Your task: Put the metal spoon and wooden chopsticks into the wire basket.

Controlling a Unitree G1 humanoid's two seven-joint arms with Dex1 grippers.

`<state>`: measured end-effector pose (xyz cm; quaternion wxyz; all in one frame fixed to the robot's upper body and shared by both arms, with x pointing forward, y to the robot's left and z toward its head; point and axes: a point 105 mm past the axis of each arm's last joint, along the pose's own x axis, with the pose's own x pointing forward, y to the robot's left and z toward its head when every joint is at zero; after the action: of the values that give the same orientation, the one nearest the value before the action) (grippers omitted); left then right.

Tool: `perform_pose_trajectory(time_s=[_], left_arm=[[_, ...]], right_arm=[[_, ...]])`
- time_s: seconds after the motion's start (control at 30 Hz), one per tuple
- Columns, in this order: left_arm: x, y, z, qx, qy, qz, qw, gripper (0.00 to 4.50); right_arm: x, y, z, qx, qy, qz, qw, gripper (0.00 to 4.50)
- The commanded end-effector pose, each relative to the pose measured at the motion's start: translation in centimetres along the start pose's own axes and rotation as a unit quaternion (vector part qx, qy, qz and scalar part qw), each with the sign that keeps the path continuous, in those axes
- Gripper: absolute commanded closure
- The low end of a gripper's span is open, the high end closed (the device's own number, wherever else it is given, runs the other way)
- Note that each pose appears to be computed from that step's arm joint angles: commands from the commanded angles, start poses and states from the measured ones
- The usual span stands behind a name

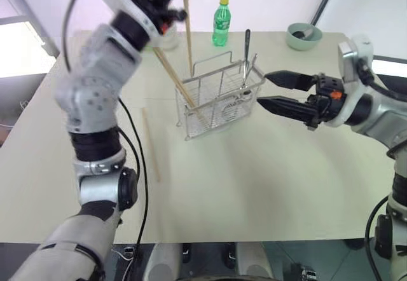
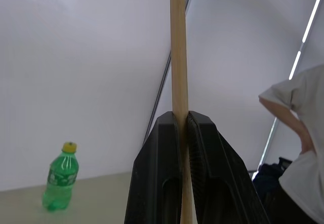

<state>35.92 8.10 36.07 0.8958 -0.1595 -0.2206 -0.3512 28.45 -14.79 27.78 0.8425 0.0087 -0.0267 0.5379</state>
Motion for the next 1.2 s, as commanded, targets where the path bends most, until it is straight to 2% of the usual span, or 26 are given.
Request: perform_pose_trajectory(time_s=[0.03, 0.13, 0.23, 0.33, 0.53, 0.57, 0.8, 0.87, 0.93, 1.0, 1.13, 1.2], left_arm=[[0.3, -0.1, -0.5, 0.049, -0.016, 0.004, 0.999, 4.47], [0.3, 0.5, -2.2, 0.058, -0.006, 0.014, 0.998, 4.47], [0.3, 0.7, -2.9, 0.063, -0.006, 0.02, 0.998, 4.47], [0.3, 0.5, -3.0, 0.044, -0.016, 0.018, 0.999, 3.34], [0.2, 0.4, -0.8, 0.026, -0.04, 0.025, 0.999, 0.36], [0.0, 0.3, 0.0, 0.032, -0.046, 0.026, 0.998, 0.02], [-1.2, 1.6, 5.9, 0.086, -0.073, 0.102, 0.988, 0.02], [-2.7, 5.2, 7.5, 0.106, -0.045, 0.215, 0.97, 0.02], [-5.3, 9.1, 6.7, 0.126, 0.031, 0.337, 0.932, 0.02], [-7.3, 11.0, 4.8, 0.119, 0.098, 0.402, 0.903, 0.02], [-10.0, 11.8, 0.3, 0.11, 0.208, 0.455, 0.859, 0.02], [-10.7, 11.5, -2.3, 0.079, 0.254, 0.456, 0.849, 0.02]], right_arm=[[-0.3, 0.6, 1.3, -0.021, -0.024, -0.002, 0.999, 0.0], [-0.3, 0.4, 1.4, -0.022, -0.026, -0.015, 0.999, 0.0], [-0.4, 0.3, 1.6, -0.02, -0.03, -0.02, 0.999, 0.0], [-0.4, 0.2, 1.8, -0.017, -0.033, -0.023, 0.999, 0.0], [-0.2, 0.0, 1.7, -0.015, -0.032, -0.023, 0.999, 0.0], [-0.2, -0.1, 1.6, -0.014, -0.032, -0.023, 0.999, 0.0], [-0.1, -0.5, 1.4, -0.01, -0.033, -0.024, 0.999, 0.0], [0.0, -0.6, 1.4, -0.01, -0.034, -0.021, 0.999, 0.0], [0.1, -0.6, 1.3, -0.008, -0.036, -0.018, 0.999, 0.0], [0.2, -0.8, 1.2, -0.007, -0.036, -0.017, 0.999, 0.0], [0.5, -1.0, 1.0, -0.006, -0.035, -0.012, 0.999, 0.0], [0.7, -1.0, 1.0, -0.007, -0.036, -0.01, 0.999, 0.0]])
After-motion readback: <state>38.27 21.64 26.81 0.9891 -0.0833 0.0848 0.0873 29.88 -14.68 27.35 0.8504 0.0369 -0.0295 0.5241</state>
